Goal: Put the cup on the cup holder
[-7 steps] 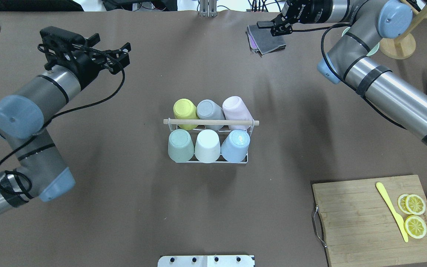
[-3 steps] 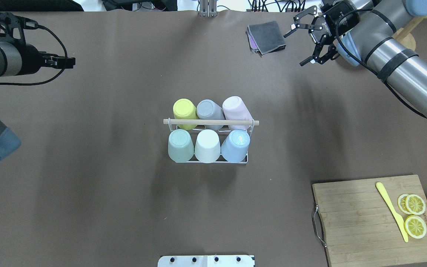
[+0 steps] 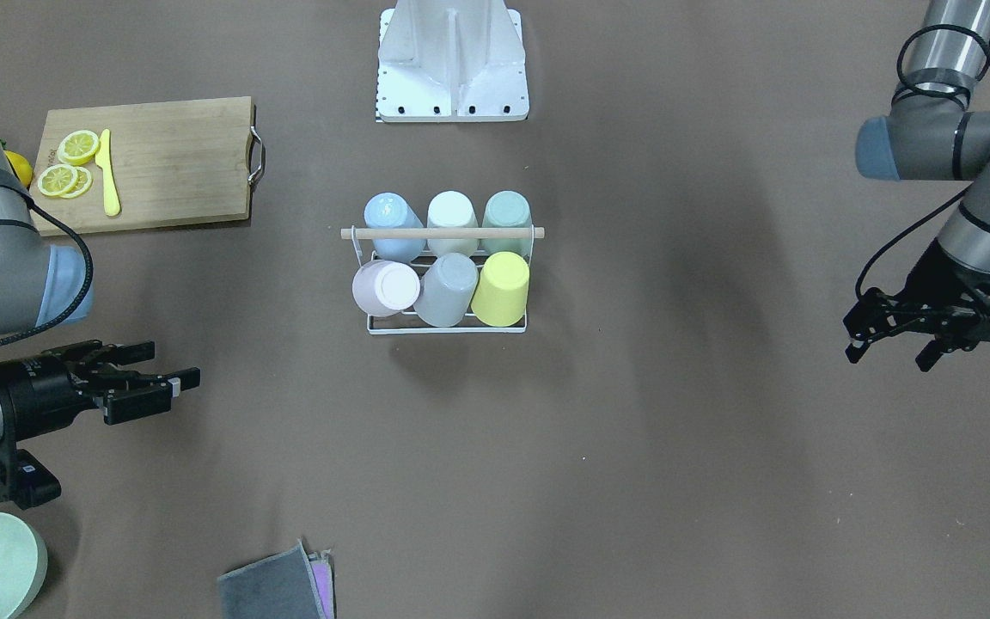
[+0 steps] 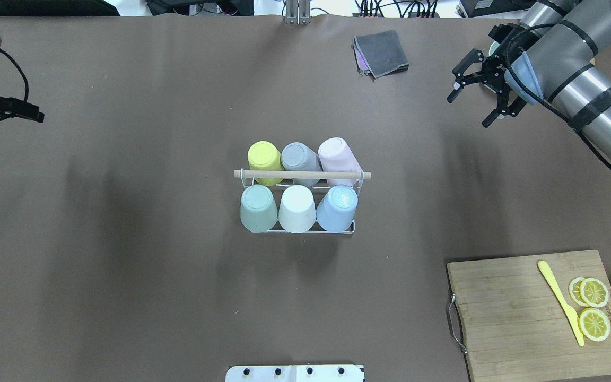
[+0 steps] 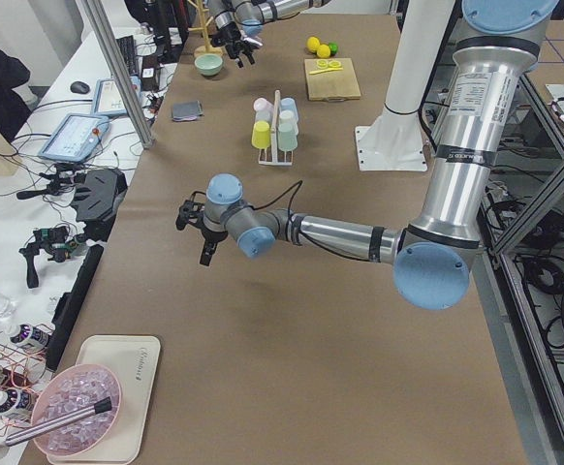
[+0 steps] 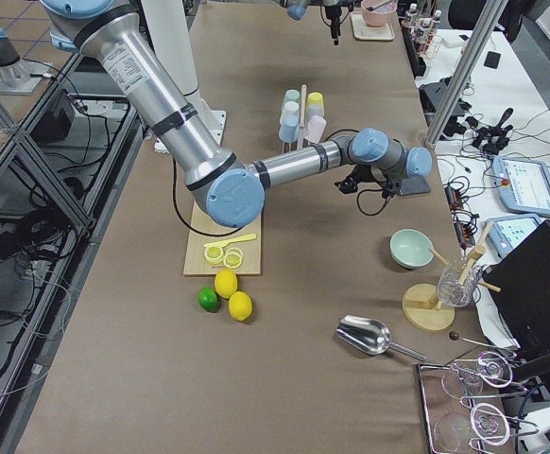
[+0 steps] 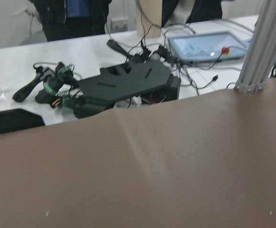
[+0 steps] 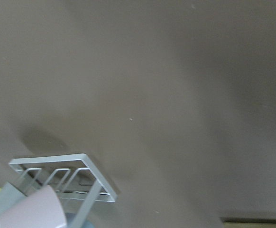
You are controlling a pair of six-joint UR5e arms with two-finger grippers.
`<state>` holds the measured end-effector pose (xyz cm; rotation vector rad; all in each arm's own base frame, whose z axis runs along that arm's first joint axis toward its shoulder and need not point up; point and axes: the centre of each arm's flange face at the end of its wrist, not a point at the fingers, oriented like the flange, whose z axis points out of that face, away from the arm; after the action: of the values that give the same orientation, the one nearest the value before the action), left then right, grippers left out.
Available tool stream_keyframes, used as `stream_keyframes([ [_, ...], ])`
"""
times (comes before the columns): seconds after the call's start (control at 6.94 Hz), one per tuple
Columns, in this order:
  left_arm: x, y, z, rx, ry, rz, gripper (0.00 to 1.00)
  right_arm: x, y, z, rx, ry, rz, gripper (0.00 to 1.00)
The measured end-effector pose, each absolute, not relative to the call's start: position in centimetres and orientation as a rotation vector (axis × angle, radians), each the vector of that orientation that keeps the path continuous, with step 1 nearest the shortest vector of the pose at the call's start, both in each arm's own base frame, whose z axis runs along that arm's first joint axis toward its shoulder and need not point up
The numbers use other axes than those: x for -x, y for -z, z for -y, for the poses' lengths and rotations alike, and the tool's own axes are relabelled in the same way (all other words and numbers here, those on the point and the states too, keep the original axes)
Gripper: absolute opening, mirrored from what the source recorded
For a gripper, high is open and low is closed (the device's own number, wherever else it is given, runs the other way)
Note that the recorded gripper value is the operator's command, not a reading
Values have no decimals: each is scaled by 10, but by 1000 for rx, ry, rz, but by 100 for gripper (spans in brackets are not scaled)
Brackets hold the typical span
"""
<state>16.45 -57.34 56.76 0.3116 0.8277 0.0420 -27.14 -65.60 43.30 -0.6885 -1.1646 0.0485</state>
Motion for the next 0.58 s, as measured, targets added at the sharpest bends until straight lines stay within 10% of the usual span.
stream_keyframes([
  [0.58, -35, -697, 534, -111, -121, -807, 97, 222, -398, 553, 276, 223, 980, 97],
])
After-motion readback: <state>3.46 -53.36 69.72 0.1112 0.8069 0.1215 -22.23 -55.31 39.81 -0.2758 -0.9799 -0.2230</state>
